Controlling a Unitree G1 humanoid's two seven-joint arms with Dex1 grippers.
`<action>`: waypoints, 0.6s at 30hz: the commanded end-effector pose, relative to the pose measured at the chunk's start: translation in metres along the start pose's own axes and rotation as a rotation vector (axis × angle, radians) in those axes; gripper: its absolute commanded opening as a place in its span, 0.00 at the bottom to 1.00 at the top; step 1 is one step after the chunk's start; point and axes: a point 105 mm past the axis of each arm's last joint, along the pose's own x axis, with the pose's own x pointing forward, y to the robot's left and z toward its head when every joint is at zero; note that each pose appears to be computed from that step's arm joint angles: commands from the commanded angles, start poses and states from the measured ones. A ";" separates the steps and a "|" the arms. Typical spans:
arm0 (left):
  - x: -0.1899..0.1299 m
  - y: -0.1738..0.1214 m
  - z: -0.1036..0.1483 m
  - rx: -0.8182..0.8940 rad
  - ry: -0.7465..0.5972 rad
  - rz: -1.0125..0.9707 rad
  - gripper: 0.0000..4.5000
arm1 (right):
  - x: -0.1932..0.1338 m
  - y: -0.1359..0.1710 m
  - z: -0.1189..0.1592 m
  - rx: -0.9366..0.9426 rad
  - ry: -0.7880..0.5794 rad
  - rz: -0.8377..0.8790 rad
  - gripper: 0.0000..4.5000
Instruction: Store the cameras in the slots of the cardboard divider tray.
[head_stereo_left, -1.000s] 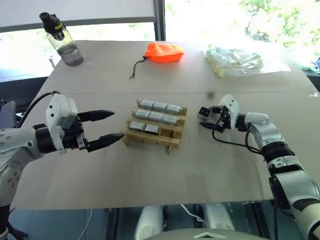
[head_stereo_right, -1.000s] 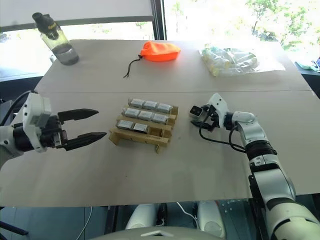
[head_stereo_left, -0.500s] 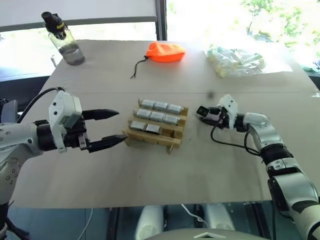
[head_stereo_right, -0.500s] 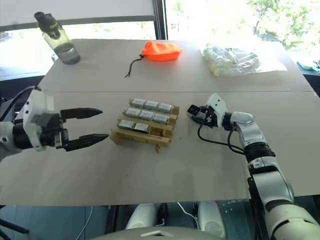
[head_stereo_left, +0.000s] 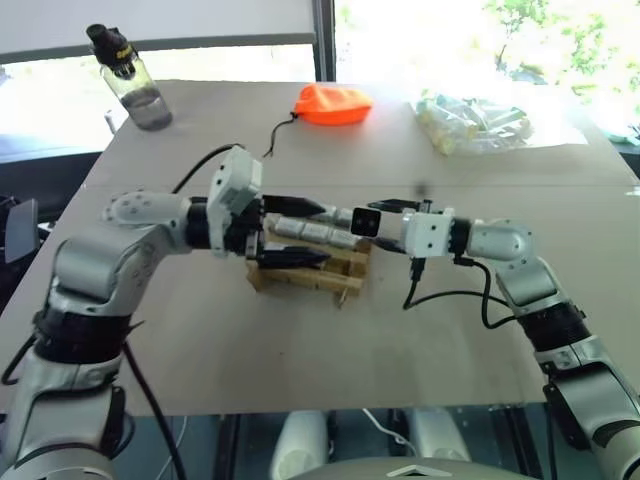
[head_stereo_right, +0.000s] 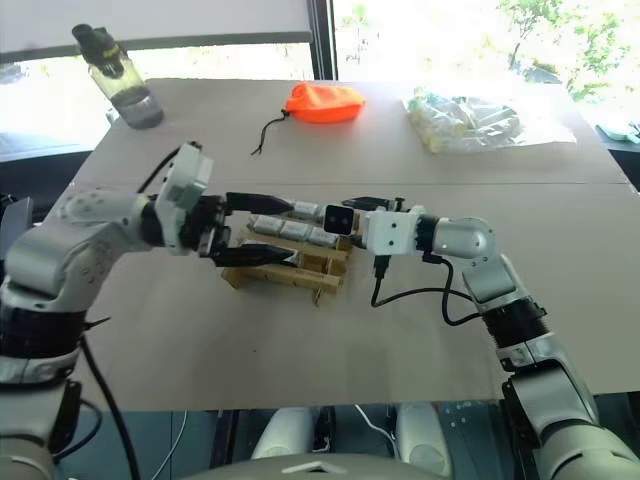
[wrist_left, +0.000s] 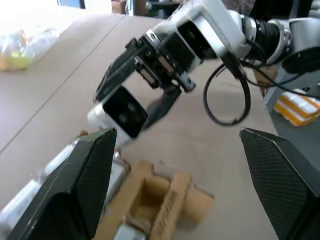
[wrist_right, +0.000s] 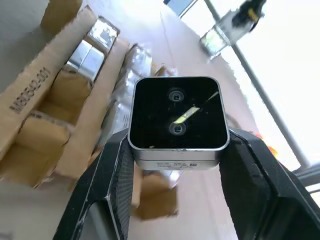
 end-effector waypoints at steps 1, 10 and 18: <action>0.011 0.013 -0.004 -0.003 0.036 -0.039 0.92 | 0.000 -0.014 0.016 -0.252 -0.046 -0.028 0.43; 0.021 0.033 -0.002 -0.038 0.049 -0.090 0.92 | 0.002 -0.015 0.021 -0.484 -0.087 -0.018 0.43; 0.021 0.037 -0.001 -0.040 0.053 -0.099 0.92 | 0.008 -0.007 0.022 -0.516 -0.115 -0.005 0.43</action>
